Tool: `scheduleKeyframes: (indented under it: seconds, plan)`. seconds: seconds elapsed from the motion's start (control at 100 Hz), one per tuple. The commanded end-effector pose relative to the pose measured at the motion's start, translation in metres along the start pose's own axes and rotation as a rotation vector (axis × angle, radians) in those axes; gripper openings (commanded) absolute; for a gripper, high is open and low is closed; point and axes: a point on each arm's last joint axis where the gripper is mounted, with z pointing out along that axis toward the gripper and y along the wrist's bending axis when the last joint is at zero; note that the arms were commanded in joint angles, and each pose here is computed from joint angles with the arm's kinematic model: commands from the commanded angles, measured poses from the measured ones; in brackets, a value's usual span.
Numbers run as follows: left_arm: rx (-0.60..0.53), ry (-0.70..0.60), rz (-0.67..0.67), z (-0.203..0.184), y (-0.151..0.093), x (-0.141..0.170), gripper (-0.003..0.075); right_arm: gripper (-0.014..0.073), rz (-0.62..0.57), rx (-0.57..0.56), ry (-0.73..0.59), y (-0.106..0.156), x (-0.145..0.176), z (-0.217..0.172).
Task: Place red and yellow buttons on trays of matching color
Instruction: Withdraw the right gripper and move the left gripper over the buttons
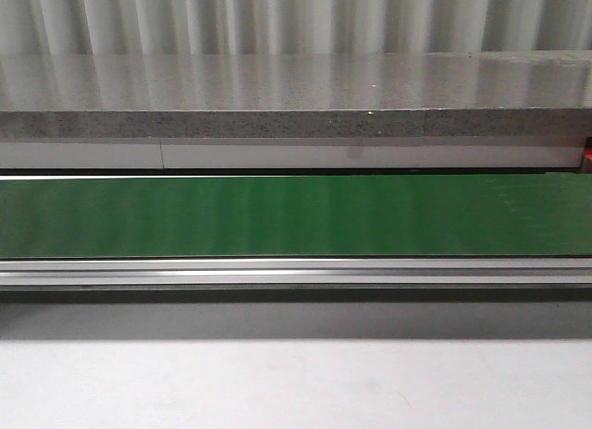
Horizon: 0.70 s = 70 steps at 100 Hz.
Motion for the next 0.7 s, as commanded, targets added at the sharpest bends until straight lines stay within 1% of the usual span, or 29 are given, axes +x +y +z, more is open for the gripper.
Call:
scheduleKeyframes:
  seconds: [0.0,0.15,0.28,0.36,0.46,0.49,0.56,0.63,0.69]
  plan:
    - [0.005,-0.093,-0.009,-0.005,-0.001,-0.013,-0.0020,-0.0066,-0.022,0.008,-0.116,0.000,-0.001,-0.009]
    - [0.008,-0.091,-0.015,-0.004,-0.001,-0.014,-0.0020,-0.0066,-0.026,0.007,-0.147,0.000,0.009,-0.016]
    - [-0.025,-0.108,-0.044,0.000,0.004,-0.021,-0.0020,-0.0066,-0.026,0.007,-0.145,0.000,0.010,-0.016]
    - [-0.079,-0.126,-0.112,0.002,0.012,-0.031,-0.0019,-0.0066,-0.026,0.007,-0.142,0.001,0.010,-0.016]
    - [-0.166,-0.129,-0.156,0.001,0.027,-0.048,-0.0005,-0.0066,-0.026,0.007,-0.142,0.001,0.010,-0.016]
    - [-0.186,-0.125,-0.169,0.001,0.032,-0.052,0.0010,-0.0066,-0.026,0.007,-0.142,0.001,0.010,-0.016]
    - [-0.238,-0.114,-0.205,0.001,0.044,-0.062,0.0079,-0.0066,-0.026,0.007,-0.142,0.001,0.010,-0.016]
    - [-0.288,-0.091,-0.243,0.002,0.057,-0.069,0.0181,-0.0066,-0.026,0.007,-0.142,0.001,0.010,-0.016]
    - [-0.328,-0.063,-0.281,0.003,0.070,-0.072,0.0287,-0.0066,-0.026,0.007,-0.142,0.001,0.010,-0.016]
